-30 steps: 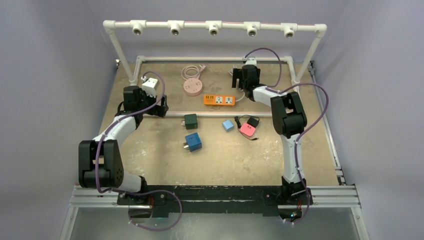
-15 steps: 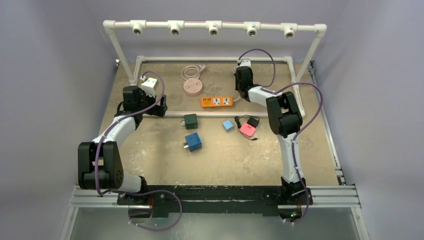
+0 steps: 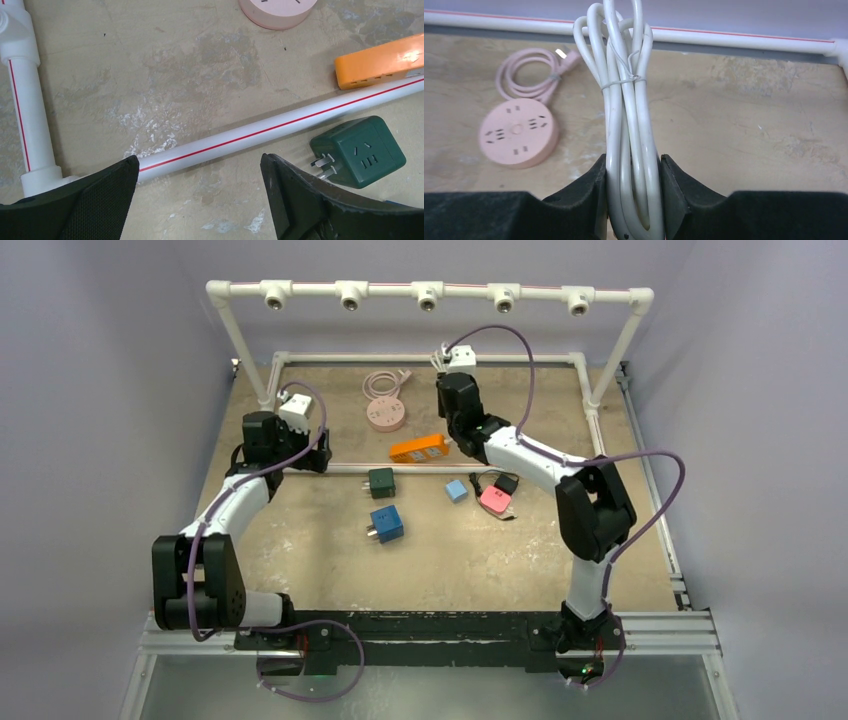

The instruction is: Insert the plug

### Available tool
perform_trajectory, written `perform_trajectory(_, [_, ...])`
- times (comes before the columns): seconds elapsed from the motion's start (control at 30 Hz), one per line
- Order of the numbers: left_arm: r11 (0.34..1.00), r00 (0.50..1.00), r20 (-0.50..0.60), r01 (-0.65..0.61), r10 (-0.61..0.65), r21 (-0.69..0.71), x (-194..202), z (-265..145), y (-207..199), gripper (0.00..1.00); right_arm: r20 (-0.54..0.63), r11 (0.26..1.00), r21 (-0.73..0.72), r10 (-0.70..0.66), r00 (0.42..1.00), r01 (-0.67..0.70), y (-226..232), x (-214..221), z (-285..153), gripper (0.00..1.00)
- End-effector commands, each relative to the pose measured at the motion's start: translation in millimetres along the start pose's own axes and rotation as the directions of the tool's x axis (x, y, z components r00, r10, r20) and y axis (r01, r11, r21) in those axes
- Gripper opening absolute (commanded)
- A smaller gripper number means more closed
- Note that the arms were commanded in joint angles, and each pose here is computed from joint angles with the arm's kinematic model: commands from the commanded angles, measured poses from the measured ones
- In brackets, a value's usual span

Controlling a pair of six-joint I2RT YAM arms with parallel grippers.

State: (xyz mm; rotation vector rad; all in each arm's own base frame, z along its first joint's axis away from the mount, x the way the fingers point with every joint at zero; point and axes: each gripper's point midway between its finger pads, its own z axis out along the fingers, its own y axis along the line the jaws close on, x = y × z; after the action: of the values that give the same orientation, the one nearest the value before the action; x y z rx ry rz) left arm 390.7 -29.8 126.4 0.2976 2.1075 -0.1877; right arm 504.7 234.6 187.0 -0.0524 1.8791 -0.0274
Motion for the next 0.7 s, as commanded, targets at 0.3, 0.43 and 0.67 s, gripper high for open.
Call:
perform_trajectory(0.3, [1.0, 1.0, 0.02, 0.008, -0.008, -0.011, -4, -12, -3, 0.9, 0.108, 0.992, 0.063, 0.104, 0.989, -0.111, 25, -58, -89, 0.0])
perform_trajectory(0.43, [1.0, 1.0, 0.012, 0.004, -0.004, -0.015, 1, -13, -3, 0.89, 0.129, 0.989, 0.055, 0.13, 0.983, -0.138, 38, -80, -123, 0.0])
perform_trajectory(0.67, [1.0, 1.0, 0.023, 0.003, -0.002, -0.016, -2, -17, -4, 0.88, 0.174, 0.981, 0.028, 0.183, 0.968, -0.191, 37, -111, -169, 0.0])
